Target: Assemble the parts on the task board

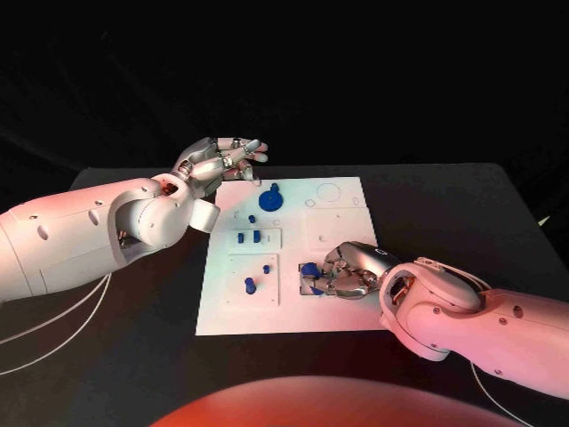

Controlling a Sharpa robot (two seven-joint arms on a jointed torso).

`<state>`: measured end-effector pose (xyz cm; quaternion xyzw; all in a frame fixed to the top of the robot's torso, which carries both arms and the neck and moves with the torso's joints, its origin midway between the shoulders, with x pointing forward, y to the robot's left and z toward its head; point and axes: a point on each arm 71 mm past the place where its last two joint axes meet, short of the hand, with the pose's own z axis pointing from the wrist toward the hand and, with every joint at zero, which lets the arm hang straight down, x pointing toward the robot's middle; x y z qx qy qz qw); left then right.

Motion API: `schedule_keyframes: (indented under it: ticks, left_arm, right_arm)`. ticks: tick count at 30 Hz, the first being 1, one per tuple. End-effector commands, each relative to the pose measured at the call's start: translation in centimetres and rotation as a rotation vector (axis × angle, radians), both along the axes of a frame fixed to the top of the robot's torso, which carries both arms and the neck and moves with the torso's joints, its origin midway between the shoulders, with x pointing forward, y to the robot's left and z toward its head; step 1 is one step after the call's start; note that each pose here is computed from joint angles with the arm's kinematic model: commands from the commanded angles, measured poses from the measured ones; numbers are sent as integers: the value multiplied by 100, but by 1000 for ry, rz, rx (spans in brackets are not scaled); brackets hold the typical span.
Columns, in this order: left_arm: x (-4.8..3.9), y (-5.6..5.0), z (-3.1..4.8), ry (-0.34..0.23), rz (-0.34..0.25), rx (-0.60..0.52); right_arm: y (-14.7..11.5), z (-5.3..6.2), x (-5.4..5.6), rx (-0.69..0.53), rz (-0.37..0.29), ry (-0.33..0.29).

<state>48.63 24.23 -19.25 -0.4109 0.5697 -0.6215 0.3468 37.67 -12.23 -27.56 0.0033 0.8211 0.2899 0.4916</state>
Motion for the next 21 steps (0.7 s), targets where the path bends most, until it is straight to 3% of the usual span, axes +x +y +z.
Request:
schedule_keyframes:
  ticks: [1, 21]
  left_arm:
    - [-8, -24, 10, -7, -20, -6]
    - [-7, -11, 9, -7, -16, -5]
  right_arm:
    - [8, 3, -3, -29, 13, -26]
    - [28, 60, -54, -20, 75, -75]
